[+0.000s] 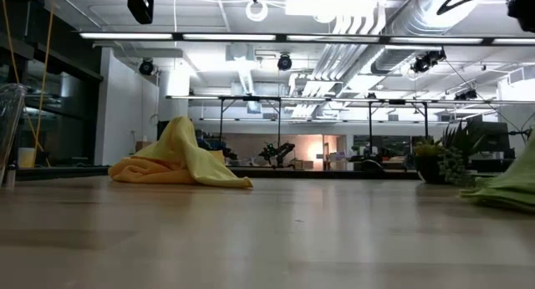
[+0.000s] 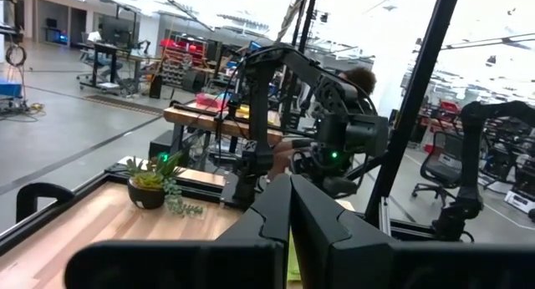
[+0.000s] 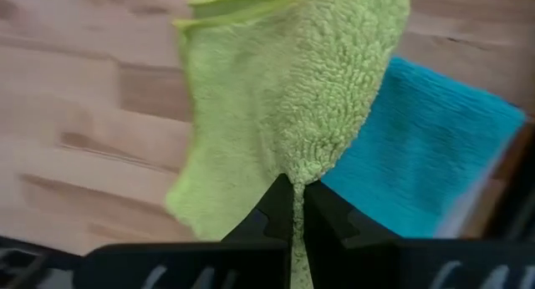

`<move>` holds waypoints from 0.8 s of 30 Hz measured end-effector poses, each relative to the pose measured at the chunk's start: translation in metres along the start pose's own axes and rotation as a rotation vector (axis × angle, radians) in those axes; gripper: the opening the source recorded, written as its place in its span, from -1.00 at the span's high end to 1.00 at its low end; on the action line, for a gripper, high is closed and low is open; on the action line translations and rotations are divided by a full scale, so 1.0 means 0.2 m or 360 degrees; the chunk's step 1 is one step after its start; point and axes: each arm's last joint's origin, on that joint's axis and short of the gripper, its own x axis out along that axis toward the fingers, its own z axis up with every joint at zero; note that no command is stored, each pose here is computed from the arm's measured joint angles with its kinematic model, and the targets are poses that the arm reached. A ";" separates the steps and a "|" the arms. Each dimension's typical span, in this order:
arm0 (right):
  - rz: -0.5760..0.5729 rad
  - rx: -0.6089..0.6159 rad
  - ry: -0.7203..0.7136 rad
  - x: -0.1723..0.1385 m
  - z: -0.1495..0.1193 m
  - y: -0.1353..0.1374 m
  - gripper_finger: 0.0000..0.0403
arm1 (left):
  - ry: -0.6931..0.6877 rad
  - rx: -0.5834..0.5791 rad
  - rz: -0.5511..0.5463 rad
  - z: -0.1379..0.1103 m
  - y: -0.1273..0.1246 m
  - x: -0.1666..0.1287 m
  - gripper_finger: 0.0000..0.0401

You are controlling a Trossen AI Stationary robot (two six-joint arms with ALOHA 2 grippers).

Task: Fold microfiber towels
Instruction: Stack the green microfiber cloth on top of the blue microfiber cloth

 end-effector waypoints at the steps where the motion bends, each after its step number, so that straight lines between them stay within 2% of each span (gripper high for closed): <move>1: -0.0021 -0.0016 0.0008 0.00 -0.01 -0.01 1.00 | 0.0000 0.0000 0.0000 0.00 0.00 0.00 1.00; 8: -0.0110 -0.0074 0.0104 0.00 -0.06 -0.06 1.00 | 0.0000 0.0000 0.0000 0.00 0.00 0.00 1.00; 15: -0.0328 -0.0073 0.0256 -0.01 -0.09 -0.11 1.00 | 0.0000 -0.0005 0.0000 0.00 0.00 0.00 1.00; 19: -0.0368 -0.0058 0.0320 -0.01 -0.11 -0.12 1.00 | 0.0002 -0.0004 0.0000 0.00 0.00 0.00 1.00; 24: -0.0465 -0.0047 0.0315 0.02 -0.12 -0.12 1.00 | 0.0019 -0.0004 0.0004 -0.01 0.00 0.00 1.00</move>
